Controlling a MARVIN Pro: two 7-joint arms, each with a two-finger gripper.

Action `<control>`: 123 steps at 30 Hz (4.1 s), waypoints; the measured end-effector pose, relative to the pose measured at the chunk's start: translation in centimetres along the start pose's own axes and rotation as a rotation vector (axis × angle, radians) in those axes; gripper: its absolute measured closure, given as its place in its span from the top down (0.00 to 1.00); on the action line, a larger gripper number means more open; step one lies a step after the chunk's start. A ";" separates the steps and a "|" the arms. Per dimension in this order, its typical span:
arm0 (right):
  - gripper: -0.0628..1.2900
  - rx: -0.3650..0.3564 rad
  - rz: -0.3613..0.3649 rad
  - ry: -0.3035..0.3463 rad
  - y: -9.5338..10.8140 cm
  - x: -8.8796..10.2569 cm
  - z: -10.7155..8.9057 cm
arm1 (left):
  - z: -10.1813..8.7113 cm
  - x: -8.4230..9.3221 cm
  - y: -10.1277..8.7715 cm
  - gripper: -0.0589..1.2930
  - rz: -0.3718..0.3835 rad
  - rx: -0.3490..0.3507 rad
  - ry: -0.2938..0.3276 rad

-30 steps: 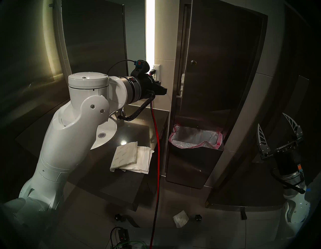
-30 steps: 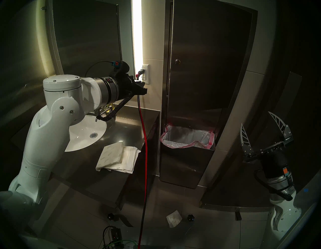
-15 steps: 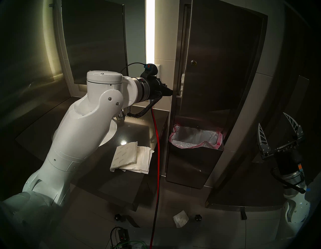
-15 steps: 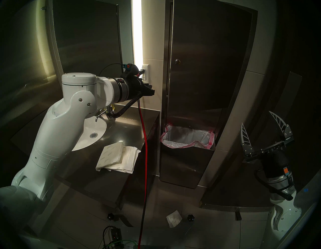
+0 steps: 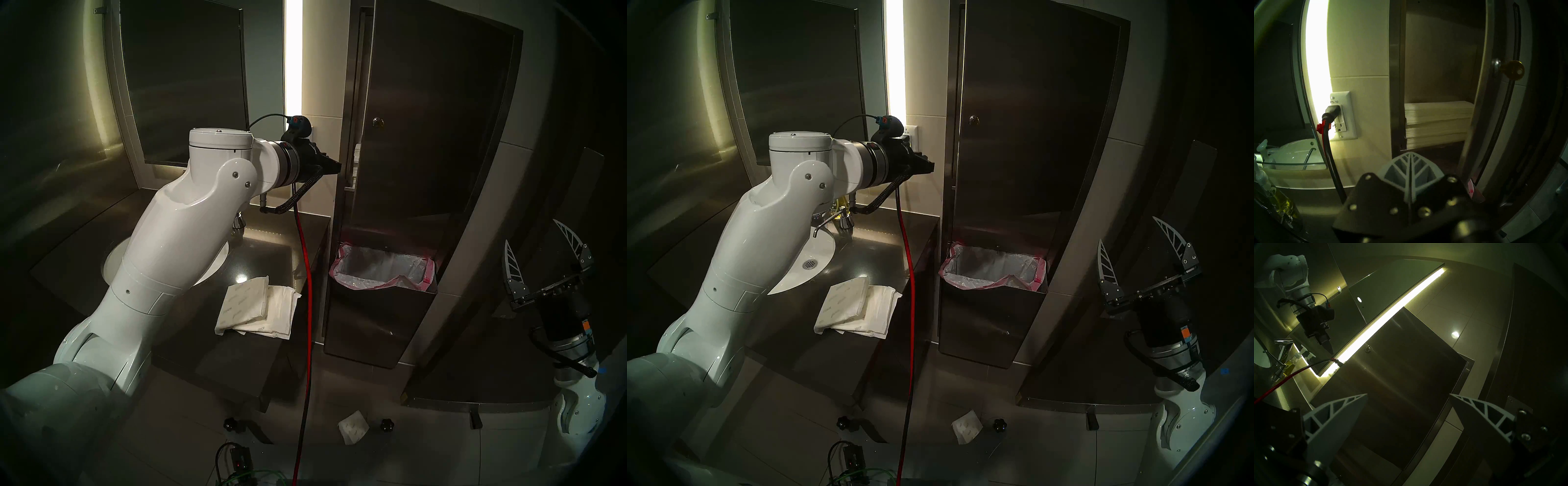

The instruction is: Twist key and open towel dispenser

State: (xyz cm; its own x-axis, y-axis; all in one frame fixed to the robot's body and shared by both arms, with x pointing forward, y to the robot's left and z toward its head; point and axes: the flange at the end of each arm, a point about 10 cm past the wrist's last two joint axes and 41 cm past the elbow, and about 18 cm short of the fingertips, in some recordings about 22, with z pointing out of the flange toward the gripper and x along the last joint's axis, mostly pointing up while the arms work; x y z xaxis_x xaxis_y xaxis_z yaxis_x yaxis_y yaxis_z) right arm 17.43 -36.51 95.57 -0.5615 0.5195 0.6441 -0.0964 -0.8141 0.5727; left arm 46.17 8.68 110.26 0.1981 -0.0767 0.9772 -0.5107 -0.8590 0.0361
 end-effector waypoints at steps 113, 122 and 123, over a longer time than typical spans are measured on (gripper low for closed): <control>0.97 0.002 0.000 0.002 0.0 0.0 0.0 | 4.9 0.3 1.4 0.03 -0.207 -0.235 0.081; 0.97 0.002 -0.001 0.002 0.0 0.0 0.0 | 3.0 2.0 2.1 0.03 -0.257 -0.424 0.139; 0.97 0.002 -0.001 0.002 0.0 0.0 0.0 | 2.7 2.0 2.1 0.03 -0.256 -0.445 0.142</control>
State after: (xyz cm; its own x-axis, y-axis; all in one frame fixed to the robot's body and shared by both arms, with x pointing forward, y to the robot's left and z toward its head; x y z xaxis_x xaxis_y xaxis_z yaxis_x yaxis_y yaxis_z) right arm 17.45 -36.52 95.59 -0.5632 0.5194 0.6427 -0.0947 -0.8132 0.5742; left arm 47.76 5.31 111.76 0.2637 0.2035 0.9429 -0.7726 -0.5406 0.3328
